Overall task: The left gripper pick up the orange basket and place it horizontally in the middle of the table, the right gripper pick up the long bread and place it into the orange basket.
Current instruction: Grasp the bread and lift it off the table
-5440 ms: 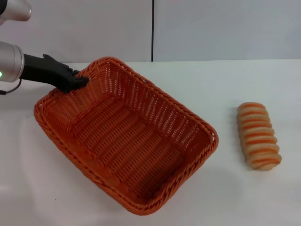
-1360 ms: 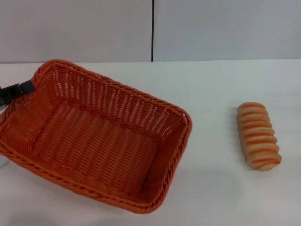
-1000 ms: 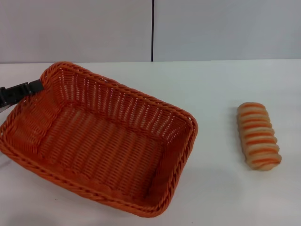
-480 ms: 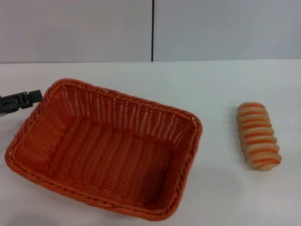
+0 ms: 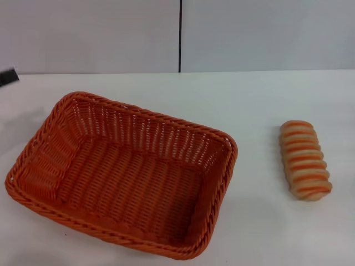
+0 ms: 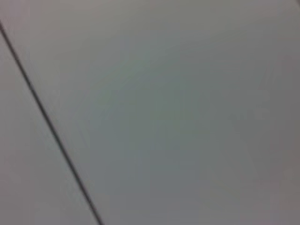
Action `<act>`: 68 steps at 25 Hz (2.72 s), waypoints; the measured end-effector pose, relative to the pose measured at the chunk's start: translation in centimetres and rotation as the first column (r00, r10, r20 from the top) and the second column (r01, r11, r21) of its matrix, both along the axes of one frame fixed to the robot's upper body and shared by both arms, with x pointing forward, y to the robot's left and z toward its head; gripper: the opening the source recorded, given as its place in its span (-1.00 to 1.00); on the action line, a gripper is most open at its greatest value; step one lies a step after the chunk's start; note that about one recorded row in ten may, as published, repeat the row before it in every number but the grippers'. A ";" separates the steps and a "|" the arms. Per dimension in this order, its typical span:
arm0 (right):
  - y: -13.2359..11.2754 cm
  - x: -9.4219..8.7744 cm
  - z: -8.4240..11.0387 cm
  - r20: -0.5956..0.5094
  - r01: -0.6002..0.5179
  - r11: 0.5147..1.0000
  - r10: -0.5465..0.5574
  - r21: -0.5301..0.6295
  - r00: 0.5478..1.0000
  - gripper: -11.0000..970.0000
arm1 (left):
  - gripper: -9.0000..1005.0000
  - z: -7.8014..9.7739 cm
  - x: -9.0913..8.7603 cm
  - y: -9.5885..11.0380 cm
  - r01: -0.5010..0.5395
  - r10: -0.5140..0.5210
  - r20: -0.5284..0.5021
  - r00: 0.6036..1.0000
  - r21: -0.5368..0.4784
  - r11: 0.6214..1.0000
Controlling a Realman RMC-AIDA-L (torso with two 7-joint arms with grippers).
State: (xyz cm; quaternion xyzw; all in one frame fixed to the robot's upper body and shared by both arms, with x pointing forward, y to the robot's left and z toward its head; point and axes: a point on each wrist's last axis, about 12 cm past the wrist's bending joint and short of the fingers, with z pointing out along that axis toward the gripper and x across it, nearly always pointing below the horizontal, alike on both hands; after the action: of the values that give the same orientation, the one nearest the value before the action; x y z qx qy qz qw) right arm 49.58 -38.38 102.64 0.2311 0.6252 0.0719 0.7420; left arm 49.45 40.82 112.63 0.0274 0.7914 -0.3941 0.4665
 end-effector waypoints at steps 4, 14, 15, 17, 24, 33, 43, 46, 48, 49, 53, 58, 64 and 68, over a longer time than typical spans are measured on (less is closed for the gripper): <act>0.2 0.5 0.4 0.003 -0.065 0.998 0.065 -0.027 0.998 0.14 | 0.35 0.1 0.1 -0.4 -0.014 0.013 0.097 0.995 0.004 1.000; 0.2 2.8 5.0 0.075 -0.472 0.881 0.469 0.032 0.880 0.14 | 0.35 -3.6 -1.3 -4.1 -0.206 0.180 0.664 0.726 -0.041 0.978; 0.2 3.4 6.6 0.065 -0.578 0.815 0.576 0.034 0.815 0.14 | 0.35 -3.6 -1.3 -4.1 -0.206 0.180 0.664 0.726 -0.041 0.978; 0.2 4.2 8.3 0.016 -0.691 0.720 0.691 0.059 0.722 0.14 | 0.35 -4.6 -1.9 -5.7 -0.258 0.192 0.746 0.637 -0.028 0.966; 1.8 7.1 12.8 -0.300 -0.890 0.427 0.880 0.159 0.368 0.14 | 0.33 -4.9 -1.8 -7.1 -0.275 0.175 0.793 0.584 -0.010 0.961; 4.5 9.9 15.3 -0.649 -0.908 0.268 0.761 0.323 -0.006 0.12 | 0.31 -4.4 -0.4 -7.9 -0.247 0.153 0.801 0.579 -0.006 0.969; 5.7 11.5 14.2 -0.845 -0.895 0.308 0.519 0.323 -0.127 0.08 | 0.29 -4.6 0.3 -7.9 -0.270 0.158 0.781 0.604 0.014 0.963; 6.2 11.8 13.3 -0.856 -0.888 0.323 0.500 0.327 -0.133 0.07 | 0.28 -4.6 0.5 -8.0 -0.271 0.164 0.780 0.604 0.007 0.963; 6.8 12.1 12.4 -0.864 -0.882 0.337 0.485 0.329 -0.137 0.07 | 0.28 -4.5 0.8 -8.4 -0.262 0.169 0.777 0.606 -0.006 0.965; 6.8 12.1 12.4 -0.864 -0.882 0.337 0.485 0.329 -0.137 0.06 | 0.28 -4.5 0.8 -8.4 -0.262 0.169 0.777 0.606 -0.006 0.965; 8.4 12.8 10.9 -0.883 -0.890 0.336 0.448 0.308 -0.137 0.05 | 0.28 -4.4 1.3 -8.8 -0.252 0.172 0.774 0.610 -0.016 0.968; 9.7 13.1 10.3 -0.891 -0.900 0.323 0.432 0.294 -0.136 0.03 | 0.28 -4.4 1.5 -9.1 -0.245 0.175 0.769 0.615 -0.025 0.969; 10.6 13.2 10.0 -0.895 -0.907 0.306 0.424 0.289 -0.142 0.01 | 0.28 -4.3 1.5 -9.0 -0.246 0.188 0.765 0.616 -0.040 0.968; 11.3 13.2 9.9 -0.891 -0.911 0.291 0.429 0.293 -0.149 0.00 | 0.28 -4.3 1.6 -8.9 -0.247 0.192 0.761 0.619 -0.044 0.968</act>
State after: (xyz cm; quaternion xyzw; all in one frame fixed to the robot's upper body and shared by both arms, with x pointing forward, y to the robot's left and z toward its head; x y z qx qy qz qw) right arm 62.79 -27.04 112.59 -0.3358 0.9127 0.1863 0.1396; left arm 51.01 31.95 108.33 0.1082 0.5324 -0.2603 0.7982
